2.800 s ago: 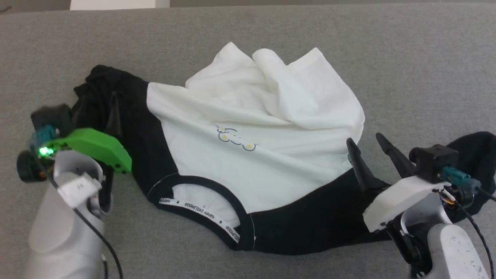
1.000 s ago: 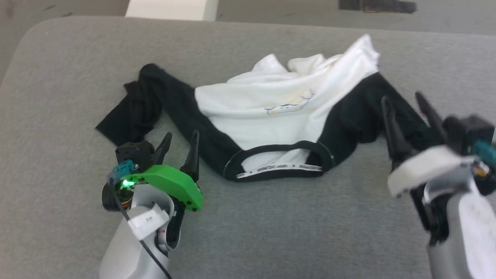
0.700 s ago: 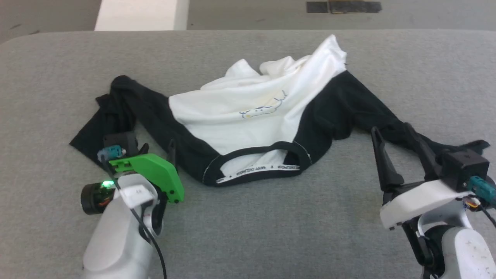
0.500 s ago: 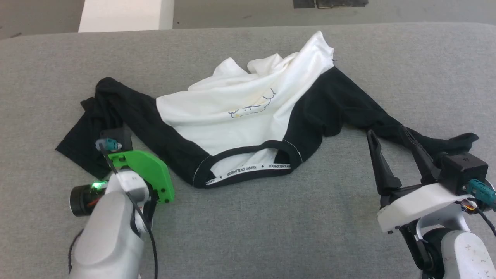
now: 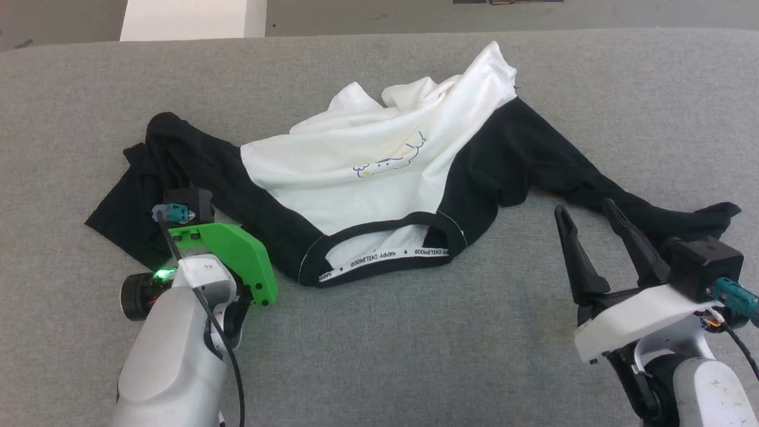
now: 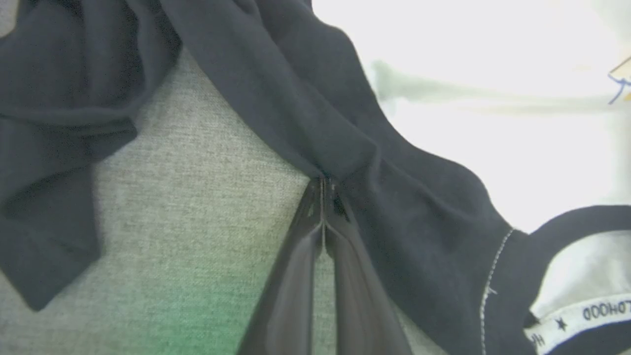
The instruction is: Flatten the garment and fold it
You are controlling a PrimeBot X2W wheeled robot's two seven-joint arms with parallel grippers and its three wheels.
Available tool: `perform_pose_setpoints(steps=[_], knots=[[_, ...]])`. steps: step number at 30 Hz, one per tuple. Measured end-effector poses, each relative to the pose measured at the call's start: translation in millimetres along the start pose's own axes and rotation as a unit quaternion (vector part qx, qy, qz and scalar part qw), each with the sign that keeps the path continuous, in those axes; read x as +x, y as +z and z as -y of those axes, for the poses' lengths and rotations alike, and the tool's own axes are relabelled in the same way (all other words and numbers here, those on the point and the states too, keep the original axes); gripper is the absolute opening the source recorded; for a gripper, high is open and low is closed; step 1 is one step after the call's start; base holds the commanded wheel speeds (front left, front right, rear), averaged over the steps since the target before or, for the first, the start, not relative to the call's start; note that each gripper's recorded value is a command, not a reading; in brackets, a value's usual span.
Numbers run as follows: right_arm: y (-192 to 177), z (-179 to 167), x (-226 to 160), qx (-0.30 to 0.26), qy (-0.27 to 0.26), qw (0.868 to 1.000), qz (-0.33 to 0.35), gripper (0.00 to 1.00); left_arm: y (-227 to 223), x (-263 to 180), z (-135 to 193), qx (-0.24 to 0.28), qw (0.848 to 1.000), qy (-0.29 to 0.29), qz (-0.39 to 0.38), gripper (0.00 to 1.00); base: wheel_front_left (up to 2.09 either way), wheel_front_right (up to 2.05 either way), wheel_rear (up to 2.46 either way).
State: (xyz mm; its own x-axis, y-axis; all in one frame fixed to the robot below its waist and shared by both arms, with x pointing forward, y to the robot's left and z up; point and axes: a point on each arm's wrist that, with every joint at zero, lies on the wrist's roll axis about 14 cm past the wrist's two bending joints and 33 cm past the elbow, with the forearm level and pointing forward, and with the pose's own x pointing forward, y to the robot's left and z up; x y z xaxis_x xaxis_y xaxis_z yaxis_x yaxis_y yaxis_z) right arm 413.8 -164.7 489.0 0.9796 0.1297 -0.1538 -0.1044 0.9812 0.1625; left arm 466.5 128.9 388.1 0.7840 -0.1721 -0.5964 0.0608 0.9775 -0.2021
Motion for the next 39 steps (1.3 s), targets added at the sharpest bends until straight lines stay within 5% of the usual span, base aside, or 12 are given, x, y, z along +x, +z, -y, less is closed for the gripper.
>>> perform_pose_setpoints(steps=[12,27,28,29,39], knots=[[2,3,-3,0.000,-0.005,1.000,0.001,1.00,18,-13,-12,-0.025,0.998,0.022,0.053,0.00,0.00,0.00,0.00],[1,0,-7,0.003,-0.001,1.000,-0.001,1.00,-20,-69,-38,-0.062,0.995,0.065,0.030,0.00,0.00,0.00,0.00],[0,0,-7,0.004,-0.002,1.000,-0.003,1.00,-17,-71,-39,-0.068,0.995,0.065,0.039,0.56,0.00,0.00,0.00],[-1,0,-6,0.004,-0.001,1.000,-0.004,1.00,-14,-72,-39,-0.073,0.994,0.064,0.048,1.00,0.00,0.00,0.00],[-2,-4,-6,0.007,0.005,1.000,-0.007,1.00,10,-72,-36,-0.067,0.991,0.056,0.098,1.00,0.00,0.00,0.00]])
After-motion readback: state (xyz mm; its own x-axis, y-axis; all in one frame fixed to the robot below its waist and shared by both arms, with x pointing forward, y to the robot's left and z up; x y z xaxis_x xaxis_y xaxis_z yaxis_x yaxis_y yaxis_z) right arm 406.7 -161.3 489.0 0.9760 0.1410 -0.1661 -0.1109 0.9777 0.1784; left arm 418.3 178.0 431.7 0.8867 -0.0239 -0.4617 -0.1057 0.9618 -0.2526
